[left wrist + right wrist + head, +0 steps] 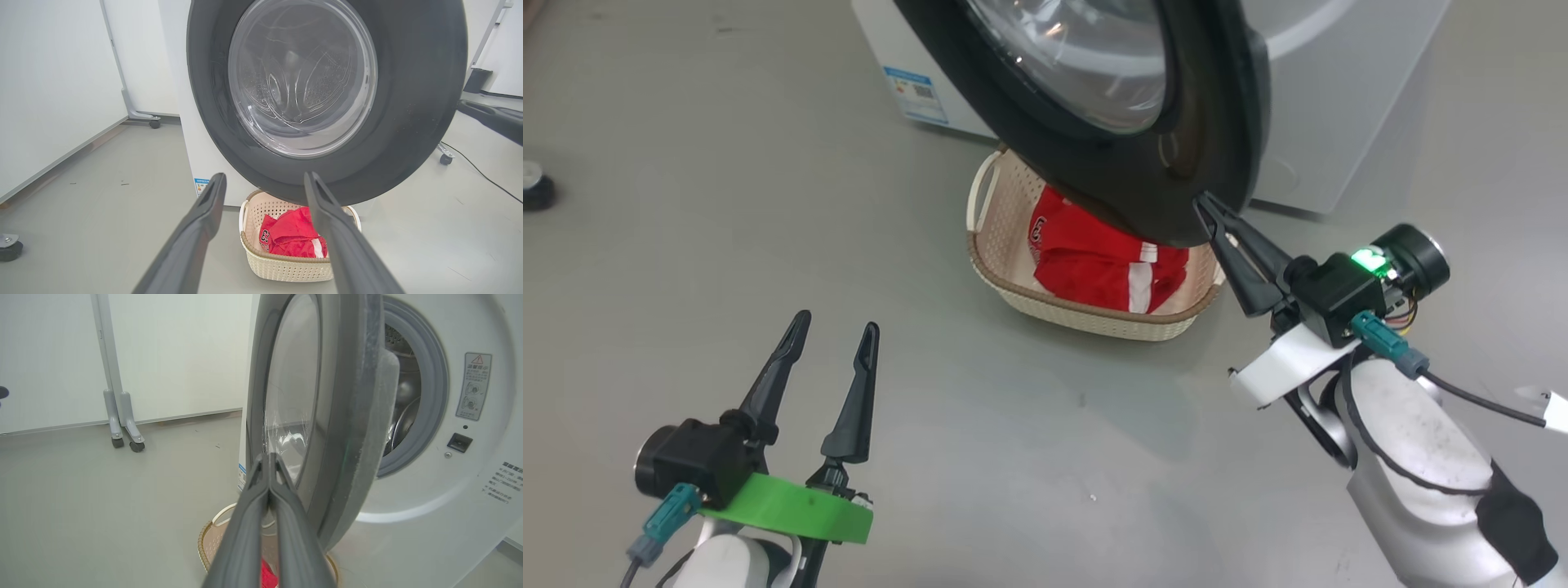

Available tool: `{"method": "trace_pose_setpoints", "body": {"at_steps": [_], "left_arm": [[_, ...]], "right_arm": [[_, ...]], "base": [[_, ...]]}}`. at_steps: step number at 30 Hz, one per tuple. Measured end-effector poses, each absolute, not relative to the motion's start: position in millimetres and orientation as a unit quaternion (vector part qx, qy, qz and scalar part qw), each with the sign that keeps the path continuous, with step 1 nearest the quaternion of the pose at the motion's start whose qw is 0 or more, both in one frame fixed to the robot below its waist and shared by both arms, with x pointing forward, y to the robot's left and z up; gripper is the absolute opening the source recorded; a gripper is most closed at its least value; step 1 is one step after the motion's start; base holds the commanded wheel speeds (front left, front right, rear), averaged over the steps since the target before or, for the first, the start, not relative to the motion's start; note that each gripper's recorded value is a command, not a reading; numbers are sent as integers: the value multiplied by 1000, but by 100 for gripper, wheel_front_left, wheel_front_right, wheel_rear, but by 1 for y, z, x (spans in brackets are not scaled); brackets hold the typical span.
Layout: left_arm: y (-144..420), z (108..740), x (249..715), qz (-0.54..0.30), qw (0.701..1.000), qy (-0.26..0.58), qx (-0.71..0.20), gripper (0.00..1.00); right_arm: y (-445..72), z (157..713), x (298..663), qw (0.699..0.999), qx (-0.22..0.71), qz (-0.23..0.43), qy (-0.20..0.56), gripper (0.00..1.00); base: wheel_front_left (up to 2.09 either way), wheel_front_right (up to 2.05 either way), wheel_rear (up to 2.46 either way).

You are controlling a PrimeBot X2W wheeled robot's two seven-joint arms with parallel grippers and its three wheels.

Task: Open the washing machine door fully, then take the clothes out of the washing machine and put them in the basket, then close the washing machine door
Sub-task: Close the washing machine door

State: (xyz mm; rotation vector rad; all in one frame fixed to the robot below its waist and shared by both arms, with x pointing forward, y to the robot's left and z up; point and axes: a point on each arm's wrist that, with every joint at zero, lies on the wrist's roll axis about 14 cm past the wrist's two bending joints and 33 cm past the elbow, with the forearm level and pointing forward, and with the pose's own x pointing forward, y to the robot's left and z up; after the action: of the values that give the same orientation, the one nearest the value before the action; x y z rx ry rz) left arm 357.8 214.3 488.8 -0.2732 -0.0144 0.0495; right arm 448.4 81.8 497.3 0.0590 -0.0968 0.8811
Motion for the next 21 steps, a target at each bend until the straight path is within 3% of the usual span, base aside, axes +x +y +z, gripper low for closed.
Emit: {"method": "trace_pose_setpoints", "body": {"at_steps": [21], "left_arm": [[232, 467, 365, 68, 990, 23, -125, 100]], "right_arm": [[92, 476, 519, 911, 86, 403, -30, 0]], "base": [[0, 0, 0]]}}
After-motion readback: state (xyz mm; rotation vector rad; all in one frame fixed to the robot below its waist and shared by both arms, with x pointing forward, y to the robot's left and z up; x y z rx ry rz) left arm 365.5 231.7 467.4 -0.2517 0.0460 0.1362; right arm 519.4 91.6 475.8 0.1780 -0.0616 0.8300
